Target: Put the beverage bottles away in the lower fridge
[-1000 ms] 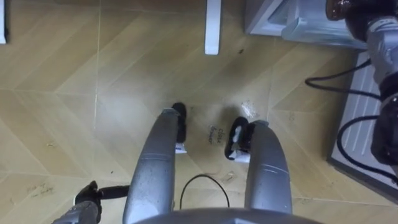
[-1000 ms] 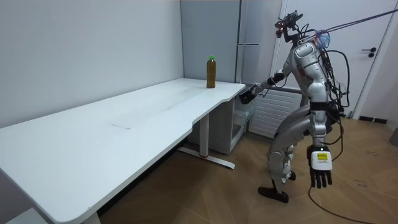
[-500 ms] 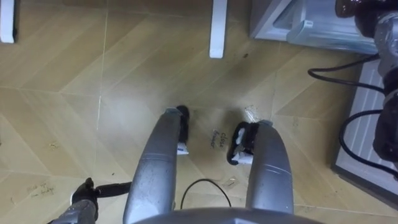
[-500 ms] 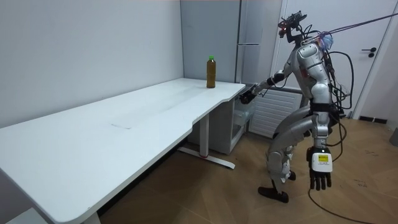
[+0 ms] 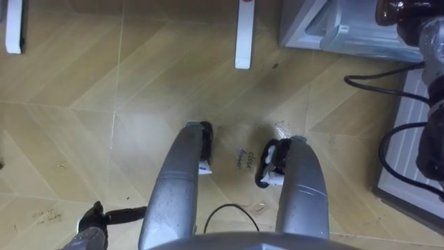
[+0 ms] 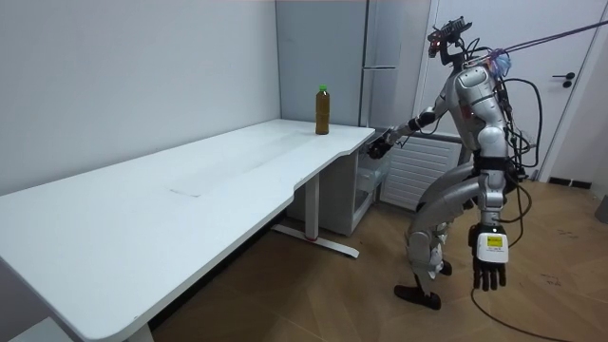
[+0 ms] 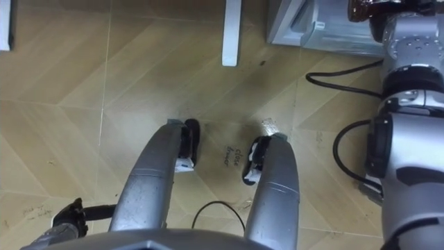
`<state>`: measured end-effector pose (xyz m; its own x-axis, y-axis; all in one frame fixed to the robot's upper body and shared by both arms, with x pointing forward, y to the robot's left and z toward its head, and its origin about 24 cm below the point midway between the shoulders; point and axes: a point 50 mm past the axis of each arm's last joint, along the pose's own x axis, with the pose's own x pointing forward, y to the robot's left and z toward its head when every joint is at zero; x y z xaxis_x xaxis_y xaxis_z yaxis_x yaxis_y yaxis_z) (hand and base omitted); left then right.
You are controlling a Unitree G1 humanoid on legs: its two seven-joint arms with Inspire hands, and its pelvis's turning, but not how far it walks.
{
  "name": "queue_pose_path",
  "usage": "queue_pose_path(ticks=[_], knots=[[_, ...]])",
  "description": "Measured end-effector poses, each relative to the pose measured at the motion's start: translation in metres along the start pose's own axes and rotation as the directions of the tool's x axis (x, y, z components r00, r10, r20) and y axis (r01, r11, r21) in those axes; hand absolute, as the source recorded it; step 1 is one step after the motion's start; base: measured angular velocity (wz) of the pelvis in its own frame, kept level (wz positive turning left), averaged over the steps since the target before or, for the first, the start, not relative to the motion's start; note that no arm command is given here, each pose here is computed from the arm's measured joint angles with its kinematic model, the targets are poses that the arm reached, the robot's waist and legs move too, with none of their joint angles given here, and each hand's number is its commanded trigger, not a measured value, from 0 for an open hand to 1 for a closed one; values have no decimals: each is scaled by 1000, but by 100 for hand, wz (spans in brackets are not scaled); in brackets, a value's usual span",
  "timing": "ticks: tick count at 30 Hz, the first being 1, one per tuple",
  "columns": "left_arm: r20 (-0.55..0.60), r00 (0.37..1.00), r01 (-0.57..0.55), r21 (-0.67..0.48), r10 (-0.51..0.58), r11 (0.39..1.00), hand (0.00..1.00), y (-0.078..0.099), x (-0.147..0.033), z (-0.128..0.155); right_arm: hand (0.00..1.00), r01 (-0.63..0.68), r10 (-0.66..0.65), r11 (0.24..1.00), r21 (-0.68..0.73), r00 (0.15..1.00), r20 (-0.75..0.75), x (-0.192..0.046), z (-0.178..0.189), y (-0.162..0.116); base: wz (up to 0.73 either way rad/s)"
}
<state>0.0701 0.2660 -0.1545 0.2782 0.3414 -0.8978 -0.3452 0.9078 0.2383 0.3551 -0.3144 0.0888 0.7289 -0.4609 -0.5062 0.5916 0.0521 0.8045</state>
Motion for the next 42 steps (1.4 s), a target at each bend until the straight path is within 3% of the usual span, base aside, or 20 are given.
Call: queue_pose_path(ticks=[13,14,34,35,42], knots=[[-6,1000,-3,7,3,1000,0,5,-1,-3,0,1,-1,1000,-3,1000,10,1,4,-2,0],[-2,1000,0,7,0,1000,0,4,-1,-4,100,0,1,1000,-3,1000,11,1,4,-3,0],[16,999,28,103,-30,994,0,-10,-5,-6,100,50,-49,999,-15,999,21,4,8,-23,-1],[17,999,29,106,-31,994,0,-10,-5,-6,3,50,-49,999,-16,999,21,4,8,-23,4],[36,998,40,106,-44,994,0,-14,-6,-1,0,53,-52,998,-17,998,21,4,8,-23,0]])
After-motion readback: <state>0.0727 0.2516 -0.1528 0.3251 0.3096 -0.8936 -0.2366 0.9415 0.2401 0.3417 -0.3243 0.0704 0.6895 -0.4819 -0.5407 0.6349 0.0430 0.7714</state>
